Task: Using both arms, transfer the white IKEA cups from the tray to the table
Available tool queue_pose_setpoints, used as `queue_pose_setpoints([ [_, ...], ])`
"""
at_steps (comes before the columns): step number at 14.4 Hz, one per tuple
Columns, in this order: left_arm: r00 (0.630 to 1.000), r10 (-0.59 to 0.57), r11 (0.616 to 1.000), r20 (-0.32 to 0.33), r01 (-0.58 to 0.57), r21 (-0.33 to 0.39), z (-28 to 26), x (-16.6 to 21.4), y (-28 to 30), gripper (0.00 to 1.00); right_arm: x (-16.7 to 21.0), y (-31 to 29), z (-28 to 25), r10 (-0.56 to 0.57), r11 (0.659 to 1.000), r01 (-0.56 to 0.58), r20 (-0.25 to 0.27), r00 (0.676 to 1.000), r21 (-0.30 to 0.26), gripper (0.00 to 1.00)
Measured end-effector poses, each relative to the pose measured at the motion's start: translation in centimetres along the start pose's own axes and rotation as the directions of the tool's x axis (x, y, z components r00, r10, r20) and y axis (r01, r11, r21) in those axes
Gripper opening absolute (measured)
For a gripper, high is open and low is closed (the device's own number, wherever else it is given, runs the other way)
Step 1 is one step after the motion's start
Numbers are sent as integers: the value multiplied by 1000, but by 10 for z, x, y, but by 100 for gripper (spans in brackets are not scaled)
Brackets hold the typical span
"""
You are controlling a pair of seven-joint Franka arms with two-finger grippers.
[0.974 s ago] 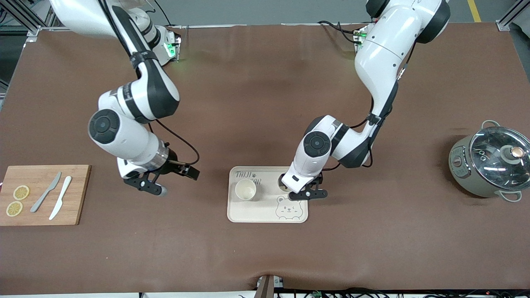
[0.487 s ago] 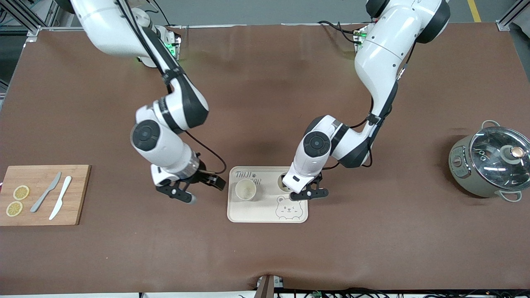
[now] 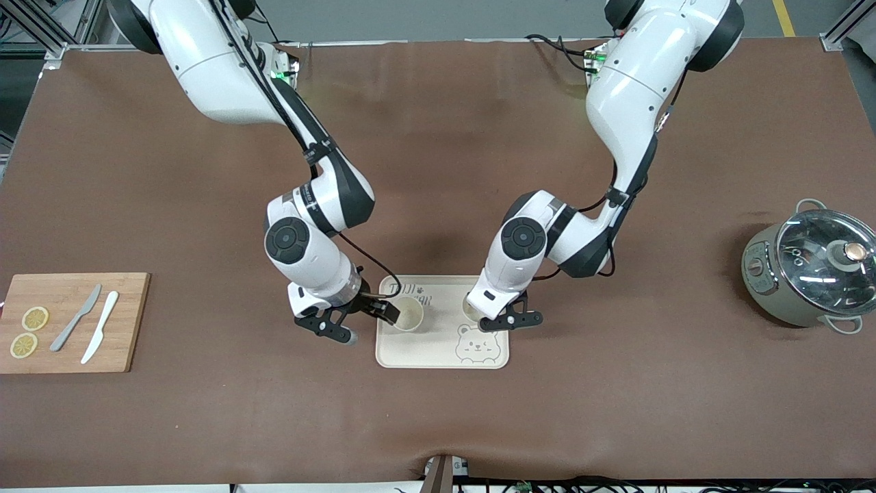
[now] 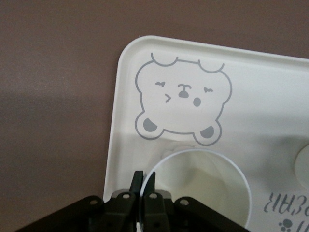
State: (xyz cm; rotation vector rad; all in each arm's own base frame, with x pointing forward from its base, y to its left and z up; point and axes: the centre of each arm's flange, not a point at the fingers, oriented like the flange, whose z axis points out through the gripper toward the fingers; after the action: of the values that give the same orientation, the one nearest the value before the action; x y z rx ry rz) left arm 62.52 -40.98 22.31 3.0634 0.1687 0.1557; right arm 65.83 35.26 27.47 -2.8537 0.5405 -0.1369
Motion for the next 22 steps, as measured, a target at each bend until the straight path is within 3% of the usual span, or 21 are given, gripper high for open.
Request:
queue_pose_setpoints([
  [5, 1000, -8, 999, 30, 7, 48, -29, 4, -5, 4, -9, 0, 26, -17, 1000, 17, 5, 1000, -14, 100],
  [11, 994, 31, 986, 109, -48, 157, -136, 5, -28, 4, -25, -7, 50, -47, 999, 47, -2, 999, -14, 100],
  [14, 983, 85, 981, 165, -111, 158, -177, 11, -70, 4, -26, -6, 55, -48, 999, 48, 0, 999, -17, 100],
  [17, 965, 161, 976, 208, -187, 111, -210, 17, -147, 4, -26, -6, 58, -53, 999, 53, -10, 999, -13, 100],
  [19, 969, 166, 978, 183, -185, 93, -228, 16, -195, 4, -27, -6, 61, -55, 998, 54, -10, 998, -14, 100],
  [22, 981, 168, 984, 92, -172, 38, -227, 0, -239, 4, -28, -6, 63, -55, 998, 55, -12, 998, -12, 100],
])
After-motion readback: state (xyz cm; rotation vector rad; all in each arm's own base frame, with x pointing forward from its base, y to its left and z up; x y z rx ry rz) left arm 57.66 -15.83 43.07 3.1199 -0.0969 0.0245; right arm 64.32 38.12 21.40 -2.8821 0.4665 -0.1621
